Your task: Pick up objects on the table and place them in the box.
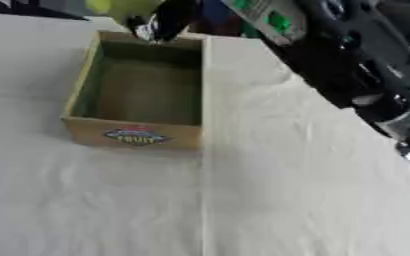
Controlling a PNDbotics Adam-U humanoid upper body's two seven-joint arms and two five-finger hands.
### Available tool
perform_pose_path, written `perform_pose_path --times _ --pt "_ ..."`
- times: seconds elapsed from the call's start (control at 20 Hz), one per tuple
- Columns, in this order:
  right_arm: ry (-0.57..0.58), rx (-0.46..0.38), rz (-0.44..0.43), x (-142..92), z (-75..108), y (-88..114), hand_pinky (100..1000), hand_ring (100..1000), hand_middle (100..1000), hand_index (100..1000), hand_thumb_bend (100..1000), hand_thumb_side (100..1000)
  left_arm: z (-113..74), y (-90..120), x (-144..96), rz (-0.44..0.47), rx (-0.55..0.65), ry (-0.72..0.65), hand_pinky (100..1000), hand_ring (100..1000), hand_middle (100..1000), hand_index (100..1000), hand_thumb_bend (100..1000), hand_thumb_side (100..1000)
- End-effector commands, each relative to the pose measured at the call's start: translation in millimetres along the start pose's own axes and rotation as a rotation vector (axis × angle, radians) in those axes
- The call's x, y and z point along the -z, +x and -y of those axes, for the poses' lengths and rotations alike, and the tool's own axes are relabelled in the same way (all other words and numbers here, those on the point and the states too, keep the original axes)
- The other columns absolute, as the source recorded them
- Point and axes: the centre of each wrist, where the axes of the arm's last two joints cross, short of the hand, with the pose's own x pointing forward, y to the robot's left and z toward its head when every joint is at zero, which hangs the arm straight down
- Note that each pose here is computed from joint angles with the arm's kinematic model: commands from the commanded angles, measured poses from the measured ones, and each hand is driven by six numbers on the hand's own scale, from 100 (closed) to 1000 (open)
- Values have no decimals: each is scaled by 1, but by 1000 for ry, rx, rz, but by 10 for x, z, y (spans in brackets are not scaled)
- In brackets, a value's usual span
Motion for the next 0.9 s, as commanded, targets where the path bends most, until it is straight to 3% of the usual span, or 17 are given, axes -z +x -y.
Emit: perform_pose_path --times 0.05,0.7,0.85,0.9 --pt "19 -42 8 89 10 -36 765 610 348 427 100 558 -36 72 112 43 20 -20 495 502 527 698 100 608" --pt "124 -64 -17 236 -423 -324 769 631 367 449 100 587 -17 75 145 54 23 -26 495 501 527 696 100 607" --pt "165 -47 10 256 -494 -354 801 704 487 583 100 647 -16 75 142 52 22 -25 495 501 528 696 100 608" --pt "184 -41 20 266 -523 -366 803 708 494 591 100 650 -15 74 140 51 22 -24 495 501 528 696 100 608"
